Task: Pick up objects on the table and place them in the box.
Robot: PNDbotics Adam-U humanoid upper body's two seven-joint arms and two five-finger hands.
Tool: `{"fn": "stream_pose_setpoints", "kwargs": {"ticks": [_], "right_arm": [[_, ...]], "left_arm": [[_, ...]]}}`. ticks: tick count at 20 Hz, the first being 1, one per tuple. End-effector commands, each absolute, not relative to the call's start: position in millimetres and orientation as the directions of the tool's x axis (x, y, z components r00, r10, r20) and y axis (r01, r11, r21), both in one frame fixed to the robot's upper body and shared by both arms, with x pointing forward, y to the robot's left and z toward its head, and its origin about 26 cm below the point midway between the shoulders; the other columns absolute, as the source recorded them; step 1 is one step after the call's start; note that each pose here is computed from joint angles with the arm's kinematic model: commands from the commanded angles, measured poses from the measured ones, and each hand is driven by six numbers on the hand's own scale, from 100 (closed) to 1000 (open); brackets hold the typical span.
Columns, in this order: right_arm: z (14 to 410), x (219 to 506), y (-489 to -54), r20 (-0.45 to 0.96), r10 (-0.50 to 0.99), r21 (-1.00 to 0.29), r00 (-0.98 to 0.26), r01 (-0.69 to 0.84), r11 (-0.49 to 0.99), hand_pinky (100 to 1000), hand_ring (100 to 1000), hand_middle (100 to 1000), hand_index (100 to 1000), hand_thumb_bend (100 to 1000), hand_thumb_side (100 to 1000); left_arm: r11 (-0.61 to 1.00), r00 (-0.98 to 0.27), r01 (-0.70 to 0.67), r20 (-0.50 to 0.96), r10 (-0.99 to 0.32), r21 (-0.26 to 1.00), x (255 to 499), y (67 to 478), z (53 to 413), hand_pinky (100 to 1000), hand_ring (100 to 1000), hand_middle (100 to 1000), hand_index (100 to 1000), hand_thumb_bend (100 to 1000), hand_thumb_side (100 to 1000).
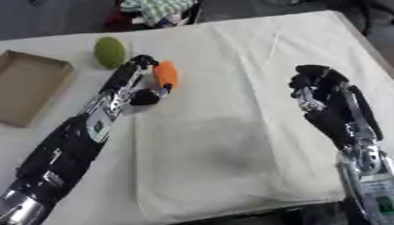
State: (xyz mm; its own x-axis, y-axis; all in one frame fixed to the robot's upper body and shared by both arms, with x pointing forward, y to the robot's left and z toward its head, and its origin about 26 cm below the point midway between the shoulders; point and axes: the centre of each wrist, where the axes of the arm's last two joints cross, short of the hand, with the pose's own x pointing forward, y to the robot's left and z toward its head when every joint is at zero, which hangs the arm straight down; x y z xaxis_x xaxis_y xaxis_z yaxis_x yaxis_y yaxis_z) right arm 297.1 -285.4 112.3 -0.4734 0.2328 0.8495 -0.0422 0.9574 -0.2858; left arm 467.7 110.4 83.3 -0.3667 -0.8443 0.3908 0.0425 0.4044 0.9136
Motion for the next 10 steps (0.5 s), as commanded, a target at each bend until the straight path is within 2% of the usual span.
{"fn": "stream_pose_setpoints", "kwargs": {"ticks": [1, 6, 10], "right_arm": [[118.0, 298.2, -285.4, 0.840, 0.230, -0.289, -0.491, -0.047, 0.956, 600, 663, 595, 735, 100, 415], [117.9, 298.3, -285.3, 0.841, 0.229, -0.288, -0.491, -0.047, 0.956, 600, 663, 595, 735, 100, 416], [117.9, 298.5, -285.2, 0.841, 0.228, -0.287, -0.491, -0.048, 0.957, 600, 663, 595, 735, 100, 416]], "left_arm": [[0.416, -0.377, 0.017, 0.391, -0.840, 0.909, 470.2, 107.5, 92.0, 629, 807, 848, 858, 341, 450], [0.421, -0.377, 0.018, 0.397, -0.837, 0.907, 469.9, 108.0, 90.0, 608, 781, 820, 868, 312, 435], [0.447, -0.394, 0.013, 0.416, -0.820, 0.894, 469.1, 105.5, 90.0, 578, 750, 763, 849, 278, 408]]}}
